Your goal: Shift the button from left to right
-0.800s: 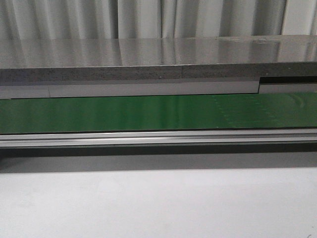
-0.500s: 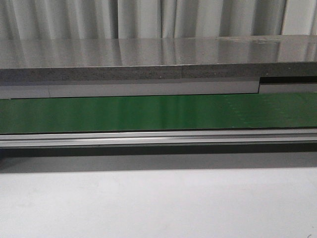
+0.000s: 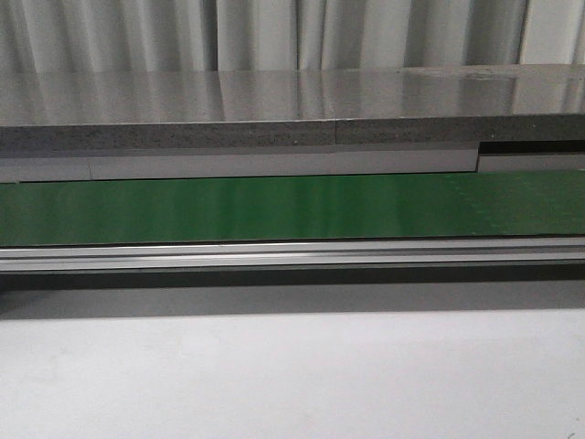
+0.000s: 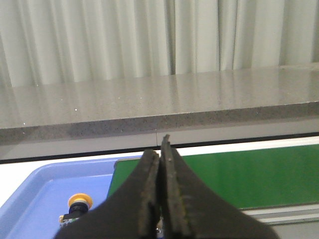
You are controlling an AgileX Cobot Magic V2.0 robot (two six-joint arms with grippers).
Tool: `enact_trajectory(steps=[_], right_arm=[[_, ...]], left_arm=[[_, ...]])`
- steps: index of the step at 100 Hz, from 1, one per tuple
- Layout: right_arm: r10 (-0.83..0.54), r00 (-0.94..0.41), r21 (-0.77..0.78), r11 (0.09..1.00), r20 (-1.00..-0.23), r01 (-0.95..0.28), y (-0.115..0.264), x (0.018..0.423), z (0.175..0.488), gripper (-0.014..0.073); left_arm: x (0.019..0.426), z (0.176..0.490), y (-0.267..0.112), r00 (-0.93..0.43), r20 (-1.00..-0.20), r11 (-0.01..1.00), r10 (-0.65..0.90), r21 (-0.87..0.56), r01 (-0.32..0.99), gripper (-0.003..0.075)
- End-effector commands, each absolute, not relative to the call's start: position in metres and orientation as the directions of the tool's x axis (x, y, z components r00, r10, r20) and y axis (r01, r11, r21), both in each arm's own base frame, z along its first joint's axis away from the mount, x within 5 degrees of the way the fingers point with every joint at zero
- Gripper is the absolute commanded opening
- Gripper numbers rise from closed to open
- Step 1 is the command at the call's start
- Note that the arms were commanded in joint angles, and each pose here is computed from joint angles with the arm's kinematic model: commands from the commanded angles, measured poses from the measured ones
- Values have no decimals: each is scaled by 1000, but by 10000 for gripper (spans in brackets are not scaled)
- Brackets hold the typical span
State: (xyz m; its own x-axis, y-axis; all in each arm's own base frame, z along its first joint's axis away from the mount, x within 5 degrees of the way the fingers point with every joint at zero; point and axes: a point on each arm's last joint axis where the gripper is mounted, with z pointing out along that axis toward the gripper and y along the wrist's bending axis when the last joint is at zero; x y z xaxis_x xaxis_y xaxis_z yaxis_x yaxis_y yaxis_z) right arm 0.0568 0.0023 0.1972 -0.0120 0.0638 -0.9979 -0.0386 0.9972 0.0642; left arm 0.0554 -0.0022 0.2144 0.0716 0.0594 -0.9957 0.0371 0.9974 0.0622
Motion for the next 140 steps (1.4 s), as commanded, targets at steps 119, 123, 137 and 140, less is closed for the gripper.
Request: enact_trajectory(steps=[119,123,137,140], right_arm=[[62,113,57,997,-992,-44,2,54,211,-68],[62,113,57,997,-992,-44,2,54,211,-68],[62,113,57,997,-992,-44,2,54,211,-68],[62,113,57,997,-992,-44,2,54,211,-68]], left_arm=[[111,377,-2,-512,-859,1000,-6,-9,3,-20],[111,377,-2,-513,-858,1000,-6,-9,3,-20],[111,377,-2,-513,-858,1000,-6,-9,3,-20],[111,377,-2,-516,-857,1000,-6,-9,2,-19]])
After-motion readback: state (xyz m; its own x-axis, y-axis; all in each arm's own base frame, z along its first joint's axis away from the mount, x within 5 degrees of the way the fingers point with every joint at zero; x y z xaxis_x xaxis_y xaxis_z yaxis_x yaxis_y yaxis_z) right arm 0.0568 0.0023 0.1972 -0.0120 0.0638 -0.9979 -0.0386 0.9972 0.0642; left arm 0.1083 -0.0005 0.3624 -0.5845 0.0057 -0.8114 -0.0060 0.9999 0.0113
